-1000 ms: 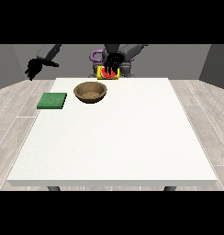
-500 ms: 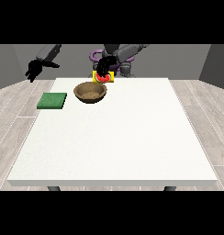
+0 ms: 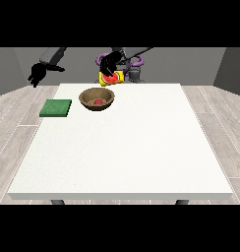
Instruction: Pick the cup and pour the ball into the bowl, then pick the bowl and place it on the pad
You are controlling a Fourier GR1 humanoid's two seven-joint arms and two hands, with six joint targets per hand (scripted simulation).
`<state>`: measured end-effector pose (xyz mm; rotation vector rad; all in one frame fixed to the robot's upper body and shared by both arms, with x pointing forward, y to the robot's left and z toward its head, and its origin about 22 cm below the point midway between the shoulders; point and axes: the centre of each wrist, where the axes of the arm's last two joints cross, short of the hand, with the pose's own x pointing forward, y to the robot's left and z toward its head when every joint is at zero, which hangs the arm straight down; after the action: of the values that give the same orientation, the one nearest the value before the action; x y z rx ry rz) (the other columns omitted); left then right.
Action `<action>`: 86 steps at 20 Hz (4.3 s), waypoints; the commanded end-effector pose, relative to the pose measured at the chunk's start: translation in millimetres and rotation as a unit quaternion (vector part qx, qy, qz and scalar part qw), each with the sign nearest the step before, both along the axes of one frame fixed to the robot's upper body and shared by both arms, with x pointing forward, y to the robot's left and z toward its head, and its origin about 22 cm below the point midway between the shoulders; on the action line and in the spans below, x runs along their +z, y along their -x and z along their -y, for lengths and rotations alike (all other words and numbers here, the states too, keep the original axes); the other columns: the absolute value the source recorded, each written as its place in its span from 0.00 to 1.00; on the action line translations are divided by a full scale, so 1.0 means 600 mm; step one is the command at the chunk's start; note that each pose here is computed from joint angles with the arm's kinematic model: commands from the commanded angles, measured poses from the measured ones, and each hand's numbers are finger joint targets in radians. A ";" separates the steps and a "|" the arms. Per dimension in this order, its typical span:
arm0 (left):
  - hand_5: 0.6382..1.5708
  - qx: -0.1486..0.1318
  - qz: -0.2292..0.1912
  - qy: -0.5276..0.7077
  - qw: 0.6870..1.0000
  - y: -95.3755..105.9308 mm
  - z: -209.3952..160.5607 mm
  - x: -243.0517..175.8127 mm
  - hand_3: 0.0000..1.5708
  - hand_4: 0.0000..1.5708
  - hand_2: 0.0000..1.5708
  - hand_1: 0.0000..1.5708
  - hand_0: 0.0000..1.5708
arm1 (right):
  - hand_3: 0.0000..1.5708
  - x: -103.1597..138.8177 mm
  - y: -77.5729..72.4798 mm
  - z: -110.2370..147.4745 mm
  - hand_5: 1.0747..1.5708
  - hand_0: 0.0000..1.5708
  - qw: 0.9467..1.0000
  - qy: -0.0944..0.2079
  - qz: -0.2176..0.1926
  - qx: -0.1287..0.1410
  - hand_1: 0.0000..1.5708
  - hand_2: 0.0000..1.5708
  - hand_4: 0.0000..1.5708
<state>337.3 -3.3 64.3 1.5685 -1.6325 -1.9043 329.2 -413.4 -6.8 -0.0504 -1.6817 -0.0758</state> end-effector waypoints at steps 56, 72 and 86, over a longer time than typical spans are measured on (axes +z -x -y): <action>0.99 -0.070 -0.231 0.720 0.651 -0.059 -0.257 0.024 0.00 0.00 0.00 0.00 0.00 | 0.00 -0.144 0.030 -0.191 0.91 0.00 0.994 -0.102 -0.043 0.007 0.00 0.00 0.10; 0.99 -0.046 -0.246 0.722 0.644 -0.049 -0.341 0.001 0.00 0.00 0.00 0.00 0.00 | 0.00 -0.145 0.017 -0.230 0.96 0.00 0.987 -0.121 -0.105 -0.015 0.00 0.00 0.24; 1.00 0.016 -0.235 0.748 0.620 -0.057 -0.405 -0.030 0.00 0.00 0.00 0.00 0.00 | 1.00 -0.078 -0.039 -0.256 0.96 1.00 0.973 0.029 -0.223 -0.044 1.00 1.00 0.65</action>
<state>370.0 221.9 50.1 0.2321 -1.8513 -0.2911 338.0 -263.9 -69.7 -0.1494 -1.2809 -0.1148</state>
